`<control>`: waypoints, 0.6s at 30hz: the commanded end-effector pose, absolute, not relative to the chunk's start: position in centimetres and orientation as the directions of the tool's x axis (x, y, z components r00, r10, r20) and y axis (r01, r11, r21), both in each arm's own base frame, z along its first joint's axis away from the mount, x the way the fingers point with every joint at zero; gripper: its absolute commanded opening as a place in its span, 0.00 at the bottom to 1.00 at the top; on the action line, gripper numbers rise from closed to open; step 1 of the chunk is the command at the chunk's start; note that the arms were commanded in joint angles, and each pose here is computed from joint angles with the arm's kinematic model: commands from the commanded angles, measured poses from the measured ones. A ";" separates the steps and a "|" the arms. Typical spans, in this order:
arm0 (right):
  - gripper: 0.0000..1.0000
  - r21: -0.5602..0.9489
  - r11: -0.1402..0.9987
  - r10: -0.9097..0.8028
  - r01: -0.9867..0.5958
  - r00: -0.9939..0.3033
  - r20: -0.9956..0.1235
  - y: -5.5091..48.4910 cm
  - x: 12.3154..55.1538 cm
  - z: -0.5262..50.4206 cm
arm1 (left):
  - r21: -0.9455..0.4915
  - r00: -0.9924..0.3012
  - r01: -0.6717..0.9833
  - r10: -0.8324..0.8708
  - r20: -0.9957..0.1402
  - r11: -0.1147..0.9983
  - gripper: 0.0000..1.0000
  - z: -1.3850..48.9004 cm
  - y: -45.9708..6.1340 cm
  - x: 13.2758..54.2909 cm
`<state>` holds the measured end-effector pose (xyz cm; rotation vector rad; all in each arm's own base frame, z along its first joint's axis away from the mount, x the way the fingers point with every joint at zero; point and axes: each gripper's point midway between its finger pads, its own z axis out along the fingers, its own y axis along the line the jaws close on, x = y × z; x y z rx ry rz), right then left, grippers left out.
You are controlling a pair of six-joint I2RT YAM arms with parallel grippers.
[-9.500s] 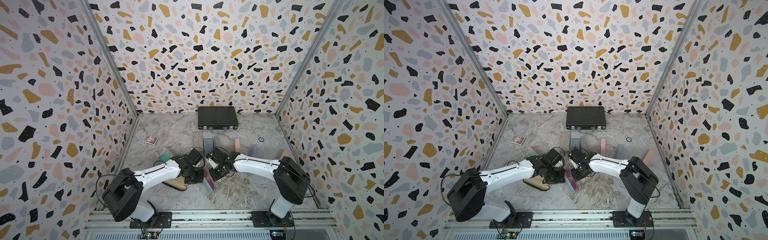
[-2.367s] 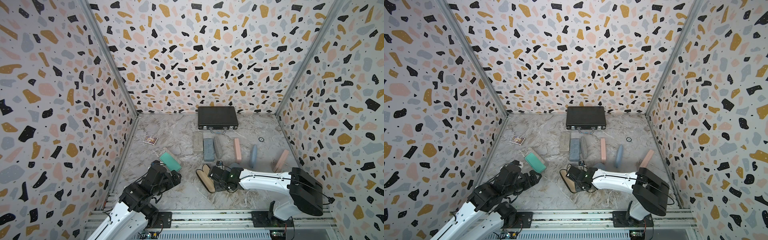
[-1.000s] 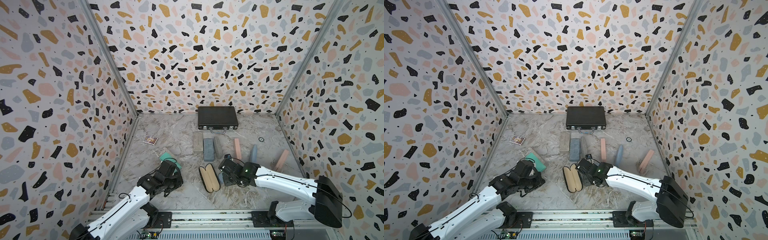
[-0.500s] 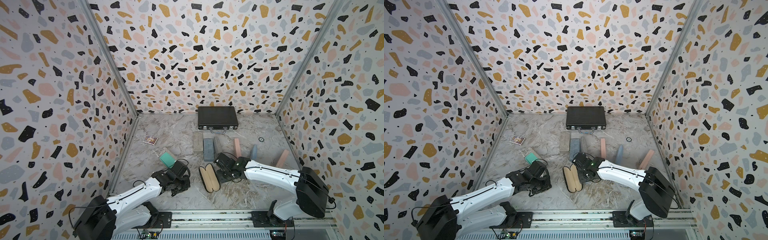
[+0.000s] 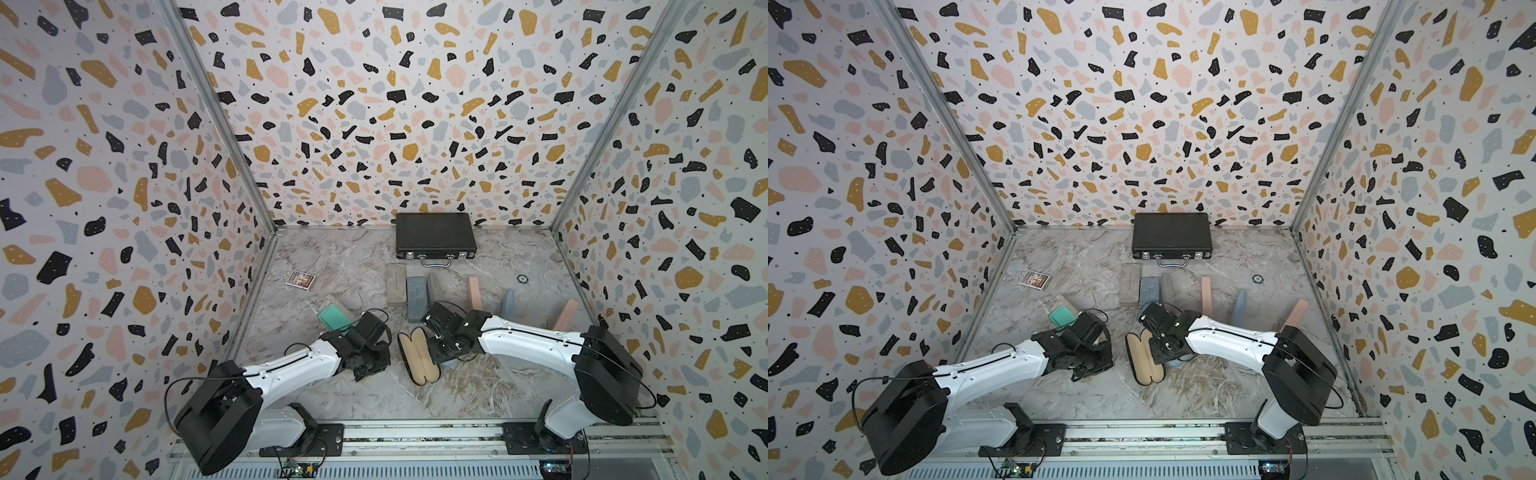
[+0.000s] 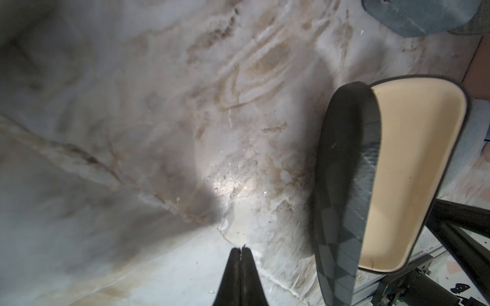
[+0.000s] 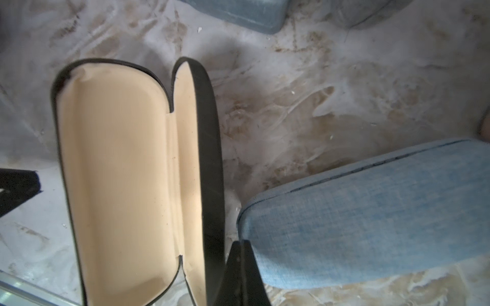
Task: Close the glasses case
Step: Close the glasses case at the center of the board.
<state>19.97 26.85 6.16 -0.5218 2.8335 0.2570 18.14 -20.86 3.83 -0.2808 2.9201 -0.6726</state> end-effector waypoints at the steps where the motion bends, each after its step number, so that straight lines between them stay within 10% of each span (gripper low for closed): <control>1: 0.00 0.141 0.914 -0.329 -0.380 -0.899 -0.289 27.6 20.5 7.2 | -0.462 -0.976 -0.106 -0.182 -0.123 0.880 0.00 4.6 -21.9 19.1; 18: 0.01 0.168 0.906 -0.340 -0.388 -0.905 -0.256 28.8 20.4 6.5 | -0.474 -0.983 -0.075 -0.145 -0.113 0.878 0.00 4.1 -24.1 19.4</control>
